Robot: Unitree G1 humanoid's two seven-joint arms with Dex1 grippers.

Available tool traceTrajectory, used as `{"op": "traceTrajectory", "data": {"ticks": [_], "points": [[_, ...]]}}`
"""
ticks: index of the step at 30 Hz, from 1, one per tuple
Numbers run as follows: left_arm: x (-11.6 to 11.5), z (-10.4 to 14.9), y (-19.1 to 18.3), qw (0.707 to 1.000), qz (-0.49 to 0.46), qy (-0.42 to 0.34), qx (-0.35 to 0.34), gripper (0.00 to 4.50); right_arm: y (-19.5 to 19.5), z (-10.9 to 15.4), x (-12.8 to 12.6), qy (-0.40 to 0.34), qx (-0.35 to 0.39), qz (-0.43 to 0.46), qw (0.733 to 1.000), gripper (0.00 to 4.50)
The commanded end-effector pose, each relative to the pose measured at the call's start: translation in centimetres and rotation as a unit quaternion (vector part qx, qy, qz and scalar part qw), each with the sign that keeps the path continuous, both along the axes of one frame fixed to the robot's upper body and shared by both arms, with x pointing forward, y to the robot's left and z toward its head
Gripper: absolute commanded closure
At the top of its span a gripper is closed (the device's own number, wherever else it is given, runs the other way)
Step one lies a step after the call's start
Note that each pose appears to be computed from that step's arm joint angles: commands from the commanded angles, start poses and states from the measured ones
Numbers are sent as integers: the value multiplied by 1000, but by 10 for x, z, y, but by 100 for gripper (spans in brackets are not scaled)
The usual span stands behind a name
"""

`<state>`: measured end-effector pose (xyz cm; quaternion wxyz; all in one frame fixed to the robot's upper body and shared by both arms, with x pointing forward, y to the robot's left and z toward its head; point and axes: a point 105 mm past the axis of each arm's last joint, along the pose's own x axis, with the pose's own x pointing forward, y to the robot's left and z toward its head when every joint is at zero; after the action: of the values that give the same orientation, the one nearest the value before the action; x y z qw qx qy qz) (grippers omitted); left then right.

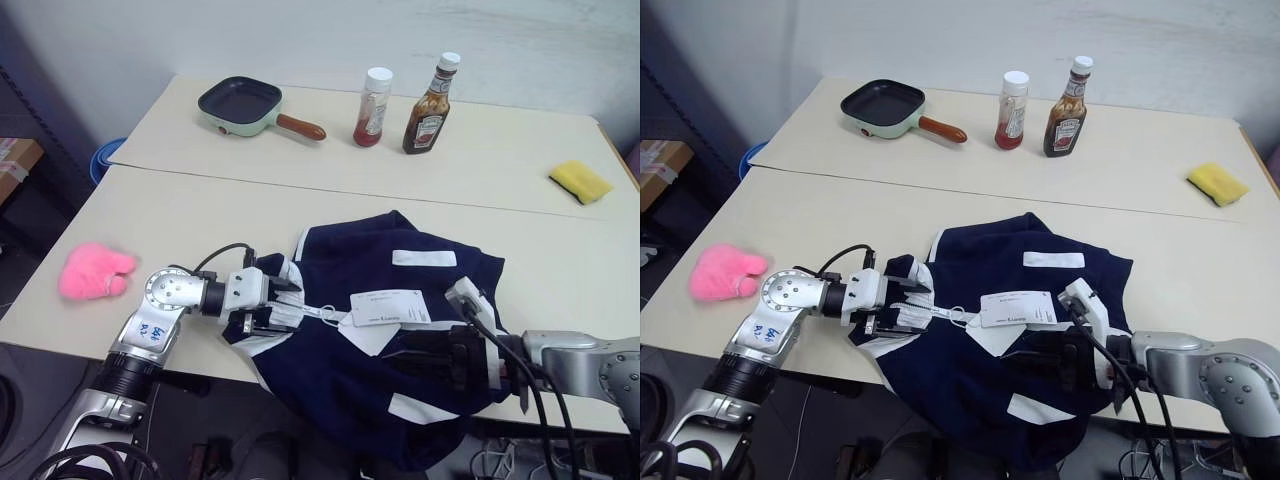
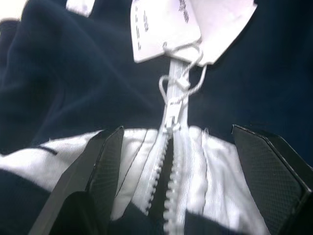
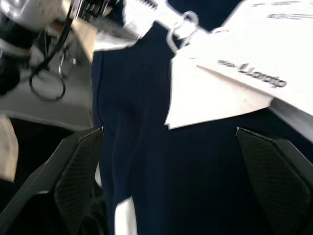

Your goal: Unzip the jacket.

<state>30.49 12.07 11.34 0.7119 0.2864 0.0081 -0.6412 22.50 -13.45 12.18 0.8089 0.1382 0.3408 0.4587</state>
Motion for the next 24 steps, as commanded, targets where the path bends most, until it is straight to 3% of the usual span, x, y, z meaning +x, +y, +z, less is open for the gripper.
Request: {"op": "traceTrajectory", "data": {"ticks": [1, 5, 16, 19, 24], "points": [[4, 5, -1, 1000, 1, -18, 0, 80, 6, -2, 10, -3, 11, -22, 1000, 0], [4, 5, -3, 1000, -4, -17, -3, 80, 14, 10, 38, -24, 65, -80, 994, 0], [10, -3, -8, 1000, -2, -9, 1, 80, 41, -3, 56, 2, 81, -85, 993, 0], [11, -5, -8, 1000, 3, -6, 4, 76, 50, -2, 47, 15, 91, -50, 994, 60], [15, -6, -7, 1000, 11, -9, 1, 76, 52, -4, 37, 27, 88, -20, 996, 240]]}}
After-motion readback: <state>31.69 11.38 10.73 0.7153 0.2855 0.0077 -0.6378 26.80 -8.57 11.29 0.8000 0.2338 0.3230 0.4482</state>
